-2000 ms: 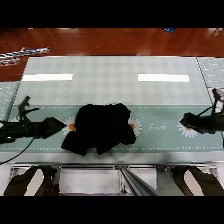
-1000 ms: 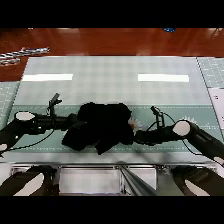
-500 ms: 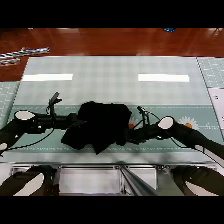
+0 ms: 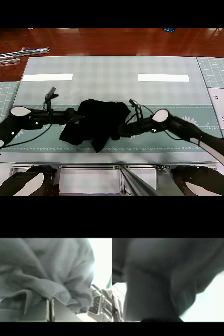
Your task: Fold the shirts.
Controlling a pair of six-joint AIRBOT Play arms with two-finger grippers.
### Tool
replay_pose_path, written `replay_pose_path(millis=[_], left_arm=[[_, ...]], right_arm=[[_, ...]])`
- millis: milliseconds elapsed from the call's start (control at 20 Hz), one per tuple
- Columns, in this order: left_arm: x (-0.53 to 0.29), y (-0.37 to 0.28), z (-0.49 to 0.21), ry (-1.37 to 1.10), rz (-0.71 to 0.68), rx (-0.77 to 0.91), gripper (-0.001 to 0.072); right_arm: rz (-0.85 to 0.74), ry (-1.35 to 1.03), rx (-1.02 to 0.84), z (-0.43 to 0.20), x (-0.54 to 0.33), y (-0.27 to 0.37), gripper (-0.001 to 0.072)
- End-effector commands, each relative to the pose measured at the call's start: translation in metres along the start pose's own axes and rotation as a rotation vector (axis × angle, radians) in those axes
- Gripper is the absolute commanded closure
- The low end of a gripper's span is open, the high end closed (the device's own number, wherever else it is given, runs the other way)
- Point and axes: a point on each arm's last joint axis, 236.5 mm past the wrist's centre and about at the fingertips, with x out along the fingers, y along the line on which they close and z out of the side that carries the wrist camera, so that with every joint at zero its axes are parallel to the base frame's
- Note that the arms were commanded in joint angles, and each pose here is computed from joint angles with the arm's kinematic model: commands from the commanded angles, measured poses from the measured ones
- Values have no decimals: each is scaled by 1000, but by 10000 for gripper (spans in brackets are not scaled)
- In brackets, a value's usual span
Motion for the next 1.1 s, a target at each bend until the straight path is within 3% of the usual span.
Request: replay_pose_path(millis=[0, 150, 250, 450, 600, 750, 850, 950, 1050], left_arm=[[-51, -63, 69, -173, -117, 97, 683], [-139, -159, 141, -431, -196, 314, 683], [-198, -225, 163, -567, -215, 465, 683], [-303, -340, 152, -803, -223, 759, 683], [-354, -391, 111, -939, -172, 928, 683], [-372, -386, 76, -1004, 60, 1015, 683], [-374, -358, 59, -992, 260, 977, 683], [-378, -338, 43, -994, 381, 948, 683], [-369, -320, 27, -958, 411, 921, 683]], right_arm=[[-127, -94, -125, 55, -70, 3, 695], [-268, -410, -247, 133, -213, 41, 695], [-326, -613, -338, 151, -311, 84, 695], [-491, -886, -497, 112, -452, 157, 695], [-622, -1061, -545, 58, -517, 182, 695], [-696, -1213, -532, 5, -558, 190, 695], [-725, -1275, -523, -20, -573, 192, 695], [-762, -1280, -467, -37, -579, 180, 695], [-776, -1254, -435, -42, -575, 171, 695]])
